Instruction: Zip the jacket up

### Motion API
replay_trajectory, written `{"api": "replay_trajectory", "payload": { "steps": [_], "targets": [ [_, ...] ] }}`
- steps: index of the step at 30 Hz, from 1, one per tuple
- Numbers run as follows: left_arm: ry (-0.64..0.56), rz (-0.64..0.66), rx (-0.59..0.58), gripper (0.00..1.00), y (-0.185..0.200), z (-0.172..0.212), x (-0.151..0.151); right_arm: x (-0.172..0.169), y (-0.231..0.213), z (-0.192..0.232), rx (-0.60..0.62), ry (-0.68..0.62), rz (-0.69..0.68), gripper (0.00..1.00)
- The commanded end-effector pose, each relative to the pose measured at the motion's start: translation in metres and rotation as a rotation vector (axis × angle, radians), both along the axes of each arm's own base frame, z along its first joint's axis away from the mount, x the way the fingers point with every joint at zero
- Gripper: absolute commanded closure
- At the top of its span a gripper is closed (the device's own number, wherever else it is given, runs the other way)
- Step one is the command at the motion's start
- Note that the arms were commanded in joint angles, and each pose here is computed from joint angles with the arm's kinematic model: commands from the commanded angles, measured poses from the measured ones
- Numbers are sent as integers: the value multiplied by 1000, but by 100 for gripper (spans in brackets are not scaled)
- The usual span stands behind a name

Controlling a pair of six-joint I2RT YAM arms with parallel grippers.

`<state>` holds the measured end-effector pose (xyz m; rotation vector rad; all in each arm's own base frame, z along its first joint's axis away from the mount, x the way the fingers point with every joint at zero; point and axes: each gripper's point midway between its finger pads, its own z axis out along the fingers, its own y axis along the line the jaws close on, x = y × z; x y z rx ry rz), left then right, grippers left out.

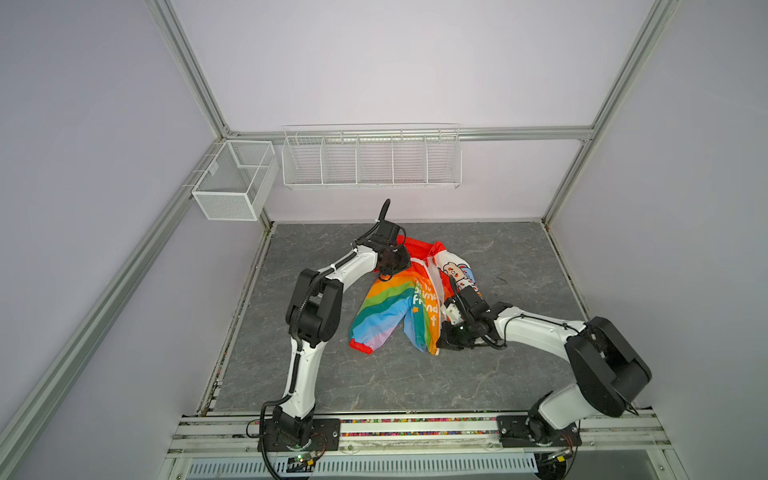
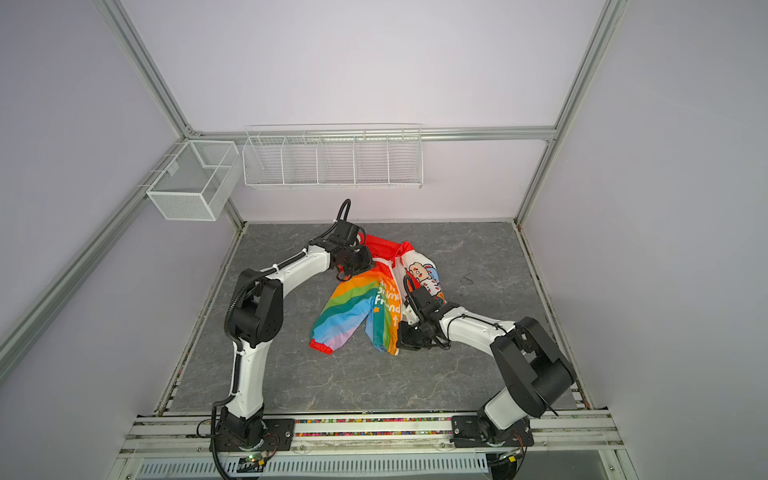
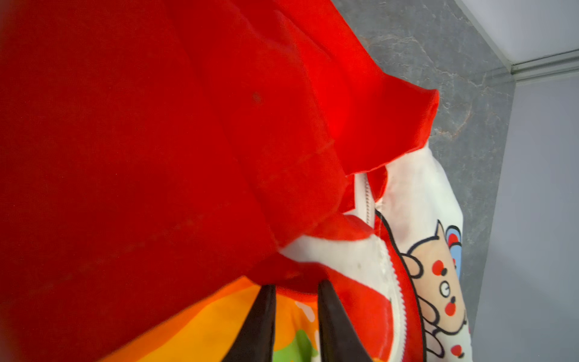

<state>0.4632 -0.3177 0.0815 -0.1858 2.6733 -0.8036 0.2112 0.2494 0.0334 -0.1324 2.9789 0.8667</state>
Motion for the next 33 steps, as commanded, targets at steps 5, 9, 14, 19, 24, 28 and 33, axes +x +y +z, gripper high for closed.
{"api": "replay_trajectory", "payload": {
  "steps": [5, 9, 14, 19, 24, 28, 33],
  "targets": [
    [1, 61, -5, 80, 27, -18, 12, -3, 33, 3, 22, -5, 42, 93],
    [36, 73, 25, 82, 41, -37, 9, -9, 47, 3, 25, -5, 67, 93],
    [73, 110, 65, 84, 74, -54, 3, -14, 73, 11, 54, -11, 110, 93],
    [91, 146, 113, 84, 118, -57, -4, -21, 103, 24, 108, -12, 160, 93],
    [101, 175, 143, 84, 156, -51, -9, -26, 133, 38, 160, -17, 205, 93],
    [70, 185, 171, 84, 174, -28, -6, -26, 142, 40, 161, -18, 204, 93],
    [34, 177, 190, 82, 178, 0, 0, -16, 123, 28, 95, -17, 147, 93]
  ]
}}
